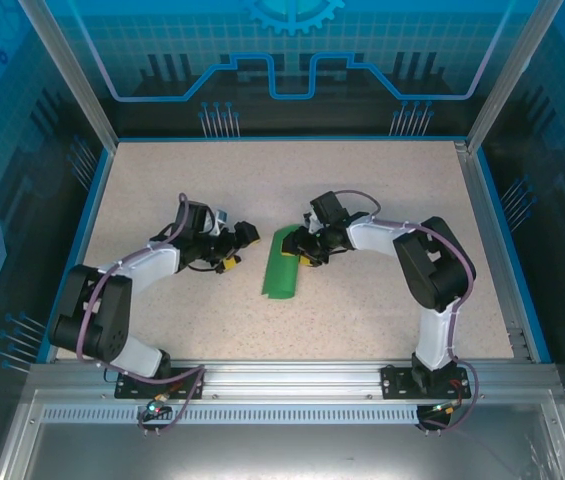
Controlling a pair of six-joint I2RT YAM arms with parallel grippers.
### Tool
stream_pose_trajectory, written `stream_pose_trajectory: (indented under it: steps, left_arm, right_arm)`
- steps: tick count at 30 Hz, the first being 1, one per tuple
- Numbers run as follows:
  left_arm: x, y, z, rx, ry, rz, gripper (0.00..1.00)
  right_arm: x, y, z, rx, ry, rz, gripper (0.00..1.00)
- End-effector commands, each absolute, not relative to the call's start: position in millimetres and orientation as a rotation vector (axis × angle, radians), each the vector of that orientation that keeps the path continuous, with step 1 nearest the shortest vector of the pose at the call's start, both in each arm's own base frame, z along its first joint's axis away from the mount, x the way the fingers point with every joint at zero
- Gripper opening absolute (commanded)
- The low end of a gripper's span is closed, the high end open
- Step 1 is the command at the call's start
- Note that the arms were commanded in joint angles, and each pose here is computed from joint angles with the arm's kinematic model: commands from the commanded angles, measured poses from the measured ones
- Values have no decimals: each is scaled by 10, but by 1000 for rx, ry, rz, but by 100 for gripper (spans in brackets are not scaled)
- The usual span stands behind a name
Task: Fold a paper plane with a square sheet of paper (pick it up from the middle)
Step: First fold in half a square sheet of paper at the center of the table.
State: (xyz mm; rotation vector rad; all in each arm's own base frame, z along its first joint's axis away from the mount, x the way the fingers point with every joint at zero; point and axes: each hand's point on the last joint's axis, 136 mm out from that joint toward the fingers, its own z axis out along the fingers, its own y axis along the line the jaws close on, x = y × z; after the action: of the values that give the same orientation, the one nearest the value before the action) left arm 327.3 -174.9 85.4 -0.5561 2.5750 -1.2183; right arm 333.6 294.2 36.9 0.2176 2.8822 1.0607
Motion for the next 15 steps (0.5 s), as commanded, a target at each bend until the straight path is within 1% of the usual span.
stream_pose_trajectory:
  steps: [1,6,8,11,15]
  left_arm:
    - [3321,-1939,969,-433,2574,-1281,95]
    - [3293,-2135,917,-367,2622,-1268,92]
    - [3287,-2196,897,-354,2633,-1273,91]
    - [3278,-2234,850,-349,2652,-1262,89]
    - [3279,-2263,800,-343,2666,-1275,89]
  right_arm:
    - [3326,2739,445,185,2907,923,62]
    - [3276,2655,517,157,2907,876,73]
    - [3262,2595,533,169,2901,851,73]
    - [3220,2502,536,188,2898,824,78]
    - [3168,2412,493,215,2907,813,79]
